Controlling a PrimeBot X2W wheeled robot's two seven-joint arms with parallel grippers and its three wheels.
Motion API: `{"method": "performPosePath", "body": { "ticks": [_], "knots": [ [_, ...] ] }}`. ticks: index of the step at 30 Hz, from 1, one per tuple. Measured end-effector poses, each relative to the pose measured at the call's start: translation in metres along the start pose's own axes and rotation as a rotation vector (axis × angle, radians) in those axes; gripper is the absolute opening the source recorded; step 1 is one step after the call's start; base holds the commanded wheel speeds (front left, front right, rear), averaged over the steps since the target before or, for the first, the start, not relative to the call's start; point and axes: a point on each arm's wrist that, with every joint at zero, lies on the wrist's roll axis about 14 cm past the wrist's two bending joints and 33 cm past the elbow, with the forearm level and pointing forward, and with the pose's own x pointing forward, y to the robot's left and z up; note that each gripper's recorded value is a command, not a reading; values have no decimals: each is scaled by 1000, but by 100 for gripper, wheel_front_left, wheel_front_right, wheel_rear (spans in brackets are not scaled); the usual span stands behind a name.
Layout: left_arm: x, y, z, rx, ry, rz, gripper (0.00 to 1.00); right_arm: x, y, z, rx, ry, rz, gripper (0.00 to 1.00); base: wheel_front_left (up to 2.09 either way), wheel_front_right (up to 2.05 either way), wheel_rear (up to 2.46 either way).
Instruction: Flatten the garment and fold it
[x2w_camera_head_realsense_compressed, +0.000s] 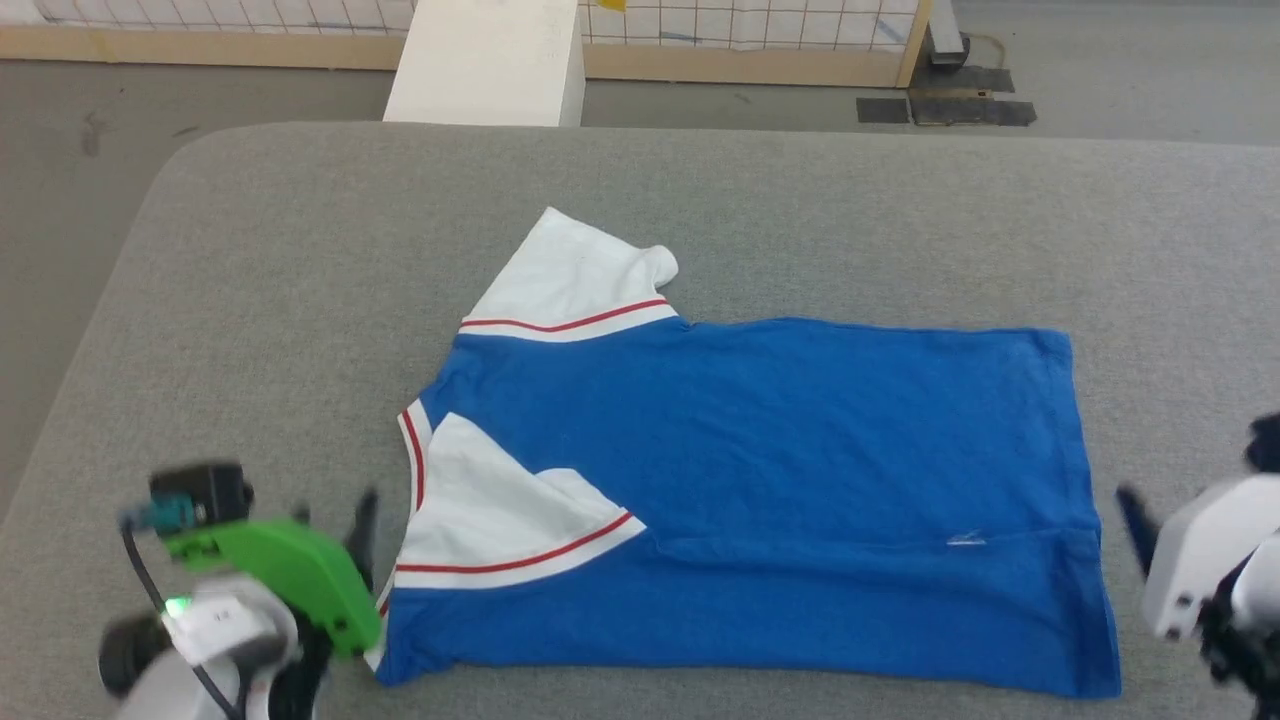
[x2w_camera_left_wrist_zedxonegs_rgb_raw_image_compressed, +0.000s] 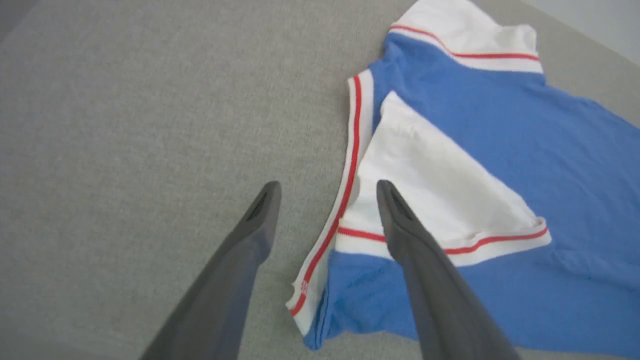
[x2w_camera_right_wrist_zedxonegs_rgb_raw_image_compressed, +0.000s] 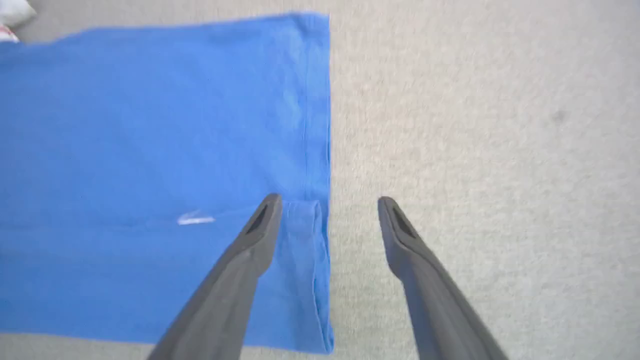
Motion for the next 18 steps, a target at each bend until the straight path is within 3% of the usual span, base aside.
{"method": "performPosePath", "body": {
  "ticks": [1, 2, 7, 13, 18],
  "knots": [
    [2, -6, 14, 22, -48, -21, 100, -1, -1, 13, 2, -49, -4, 100, 0, 0, 0],
    [9, -28, 65, 87, -222, -95, 100, -2, -3, 51, -14, -177, -9, 100, 0, 0, 0],
    [26, -60, 115, 158, -417, -194, 100, 8, -8, 85, -22, -263, -20, 100, 0, 0, 0],
    [64, -87, 145, 191, -501, -270, 100, 27, -6, 113, -32, -305, -24, 100, 0, 0, 0],
    [108, -98, 165, 230, -484, -295, 100, 49, 2, 127, -53, -313, -19, 100, 0, 0, 0]
  ]
}}
